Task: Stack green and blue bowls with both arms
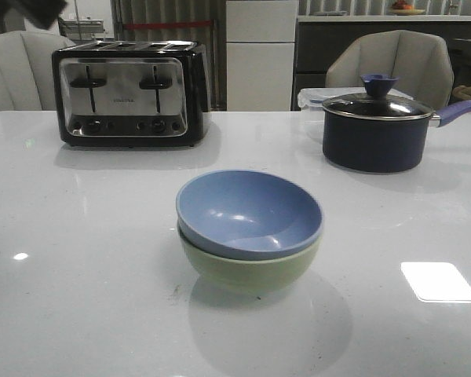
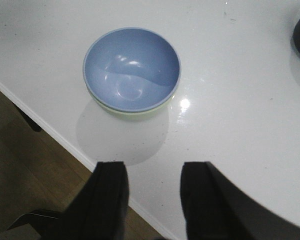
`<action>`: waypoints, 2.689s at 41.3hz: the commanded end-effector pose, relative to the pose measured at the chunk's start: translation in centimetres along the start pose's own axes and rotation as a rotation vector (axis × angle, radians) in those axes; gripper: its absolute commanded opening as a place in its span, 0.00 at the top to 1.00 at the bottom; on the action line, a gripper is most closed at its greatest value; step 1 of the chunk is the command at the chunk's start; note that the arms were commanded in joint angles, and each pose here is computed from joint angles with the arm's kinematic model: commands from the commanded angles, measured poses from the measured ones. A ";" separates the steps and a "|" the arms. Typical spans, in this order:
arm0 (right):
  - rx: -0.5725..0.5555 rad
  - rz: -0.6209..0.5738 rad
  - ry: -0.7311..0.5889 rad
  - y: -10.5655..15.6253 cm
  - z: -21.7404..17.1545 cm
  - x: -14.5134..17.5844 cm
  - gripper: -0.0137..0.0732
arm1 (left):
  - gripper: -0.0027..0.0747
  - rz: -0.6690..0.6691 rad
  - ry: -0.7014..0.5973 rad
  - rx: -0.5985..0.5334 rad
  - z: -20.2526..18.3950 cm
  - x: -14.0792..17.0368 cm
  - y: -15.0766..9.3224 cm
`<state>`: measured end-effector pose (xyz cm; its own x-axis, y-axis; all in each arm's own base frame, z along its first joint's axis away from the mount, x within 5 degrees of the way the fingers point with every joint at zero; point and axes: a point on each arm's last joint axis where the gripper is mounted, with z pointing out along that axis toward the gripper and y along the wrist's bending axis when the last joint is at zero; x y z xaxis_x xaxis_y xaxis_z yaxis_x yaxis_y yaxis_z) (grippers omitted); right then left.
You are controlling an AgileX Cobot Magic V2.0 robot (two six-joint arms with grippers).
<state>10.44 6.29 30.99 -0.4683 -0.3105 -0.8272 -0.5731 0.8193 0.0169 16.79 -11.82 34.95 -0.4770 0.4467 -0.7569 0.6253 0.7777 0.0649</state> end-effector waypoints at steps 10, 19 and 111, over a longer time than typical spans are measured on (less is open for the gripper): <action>0.017 -0.006 -0.095 -0.1 -0.6 -1.3 0.40 | 0.40 0.007 -0.179 -0.017 -5.2 5.7 -0.6; 0.017 -0.006 -0.094 -0.1 -0.6 -1.3 0.40 | 0.40 0.007 -0.204 -0.019 -5.9 8.3 -0.8; 0.014 -0.006 -0.086 -0.1 -0.5 -1.2 0.81 | 0.85 -0.218 -0.817 -0.591 -3.5 20.6 0.9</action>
<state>10.43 6.29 30.98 -0.4697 -0.3115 -0.8261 -0.5735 0.8190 0.0172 5.61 -0.45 20.81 0.0484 0.0292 -0.9984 0.0765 0.9965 0.0329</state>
